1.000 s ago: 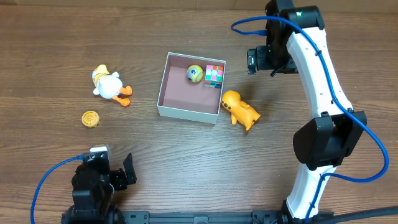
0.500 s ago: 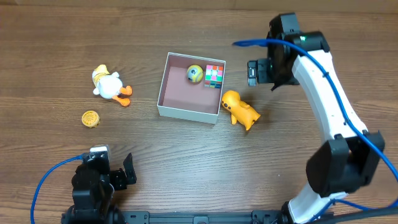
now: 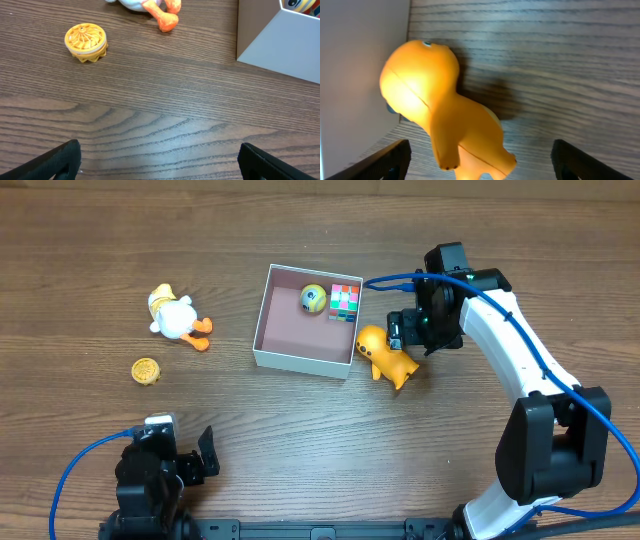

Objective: Pack container
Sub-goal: 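Move the right gripper toward the orange dog toy, then lower the right gripper and grasp the orange dog toy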

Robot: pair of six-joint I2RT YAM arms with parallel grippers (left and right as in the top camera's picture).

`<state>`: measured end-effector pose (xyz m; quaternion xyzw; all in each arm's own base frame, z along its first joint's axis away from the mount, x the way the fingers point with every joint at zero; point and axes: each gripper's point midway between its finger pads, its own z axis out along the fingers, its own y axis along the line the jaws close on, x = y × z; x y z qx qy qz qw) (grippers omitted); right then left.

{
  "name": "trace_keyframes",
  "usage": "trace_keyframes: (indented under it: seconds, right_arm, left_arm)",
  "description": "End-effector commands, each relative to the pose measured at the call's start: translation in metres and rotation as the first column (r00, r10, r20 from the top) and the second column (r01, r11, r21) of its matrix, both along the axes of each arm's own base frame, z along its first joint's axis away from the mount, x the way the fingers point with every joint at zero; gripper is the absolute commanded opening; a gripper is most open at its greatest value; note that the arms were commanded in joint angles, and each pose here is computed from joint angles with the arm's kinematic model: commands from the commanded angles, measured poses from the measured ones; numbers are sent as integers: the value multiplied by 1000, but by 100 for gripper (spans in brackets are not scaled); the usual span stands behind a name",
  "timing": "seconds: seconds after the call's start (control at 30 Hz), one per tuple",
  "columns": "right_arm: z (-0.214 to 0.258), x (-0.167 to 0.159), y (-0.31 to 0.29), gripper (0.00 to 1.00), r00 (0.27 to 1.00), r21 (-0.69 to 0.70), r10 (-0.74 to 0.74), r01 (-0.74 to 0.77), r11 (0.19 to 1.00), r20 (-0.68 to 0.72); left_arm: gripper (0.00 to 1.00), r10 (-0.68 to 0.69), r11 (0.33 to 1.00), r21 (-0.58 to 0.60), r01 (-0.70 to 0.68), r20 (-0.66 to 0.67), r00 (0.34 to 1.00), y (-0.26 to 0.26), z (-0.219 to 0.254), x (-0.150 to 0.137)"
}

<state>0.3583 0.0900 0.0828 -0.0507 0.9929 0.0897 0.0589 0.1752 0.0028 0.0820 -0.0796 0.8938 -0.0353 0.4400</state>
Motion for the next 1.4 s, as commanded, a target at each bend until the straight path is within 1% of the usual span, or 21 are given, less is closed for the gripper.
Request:
trace_keyframes:
  seconds: [0.0, 0.07, 0.1, 0.2, 0.37, 0.47, 0.5, 0.53, 0.63, 0.7, 0.73, 0.8, 0.83, 0.9, 0.93, 0.97, 1.03, 1.17, 1.37]
  right_arm:
    - [2, -3, 5, 88, 1000, 42, 11, -11, 999, 7]
    - [-2, -7, 4, 86, 1000, 40, 11, -11, 999, -3]
    - [-5, -8, 4, 84, 1000, 39, 11, -11, 999, -9]
    - [-11, -13, 5, 81, 1000, 47, 13, -12, 999, -22]
    - [-10, -10, 9, 70, 1000, 69, 16, -15, 997, -8]
    - [-10, -7, 9, 60, 1000, 70, 19, -19, 997, 3]
    - [-9, -6, 9, 56, 1000, 71, 19, -19, 997, 5]
    - [-9, -6, 9, 54, 1000, 71, 19, -19, 997, 7]
    - [-9, -5, 10, 44, 1000, 71, 19, -20, 997, 11]
    - [-9, -5, 10, 40, 1000, 71, 19, -20, 997, 10]
    - [-9, -5, 9, 36, 1000, 71, 19, -20, 997, 10]
    - [-9, -5, 9, 25, 1000, 71, 19, -20, 997, 10]
    - [-9, -6, 9, 15, 1000, 70, 22, -22, 997, 7]
    - [-10, -7, 9, 10, 1000, 70, 22, -23, 997, 4]
    - [-10, -7, 9, 6, 1000, 69, 22, -22, 997, 4]
    - [-10, -7, 9, 4, 1000, 69, 22, -22, 997, 4]
    - [-10, -6, 8, 4, 1000, 64, 22, -22, 998, 8]
    - [-6, 2, -3, 4, 999, 8, 7, -7, 1000, 36]
    - [29, 29, -13, 4, 992, -47, -9, 15, 999, 127]
  left_arm:
    - [100, -7, 1000, 20, 6, 3, 1000, 1, 0, 1]
    - [100, -7, 1000, 20, 6, 3, 1000, 1, 0, 1]
    - [100, -7, 1000, 20, 6, 3, 1000, 1, 0, 1]
    - [100, -7, 1000, 20, 6, 3, 1000, 1, 0, 1]
    - [100, -7, 1000, 20, 6, 3, 1000, 1, 0, 1]
    - [100, -7, 1000, 20, 6, 3, 1000, 1, 0, 1]
    - [100, -7, 1000, 20, 6, 3, 1000, 1, 0, 1]
    - [100, -7, 1000, 20, 6, 3, 1000, 1, 0, 1]
    - [100, -7, 1000, 20, 6, 3, 1000, 1, 0, 1]
    - [100, -7, 1000, 20, 6, 3, 1000, 1, 0, 1]
    - [100, -7, 1000, 20, 6, 3, 1000, 1, 0, 1]
    - [100, -7, 1000, 20, 6, 3, 1000, 1, 0, 1]
    - [100, -7, 1000, 20, 6, 3, 1000, 1, 0, 1]
    - [100, -7, 1000, 20, 6, 3, 1000, 1, 0, 1]
    - [100, -7, 1000, 20, 6, 3, 1000, 1, 0, 1]
    - [100, -7, 1000, 20, 6, 3, 1000, 1, 0, 1]
    - [100, -7, 1000, 20, 6, 3, 1000, 1, 0, 1]
    - [100, -7, 1000, 20, 6, 3, 1000, 1, 0, 1]
    - [100, -7, 1000, 20, 6, 3, 1000, 1, 0, 1]
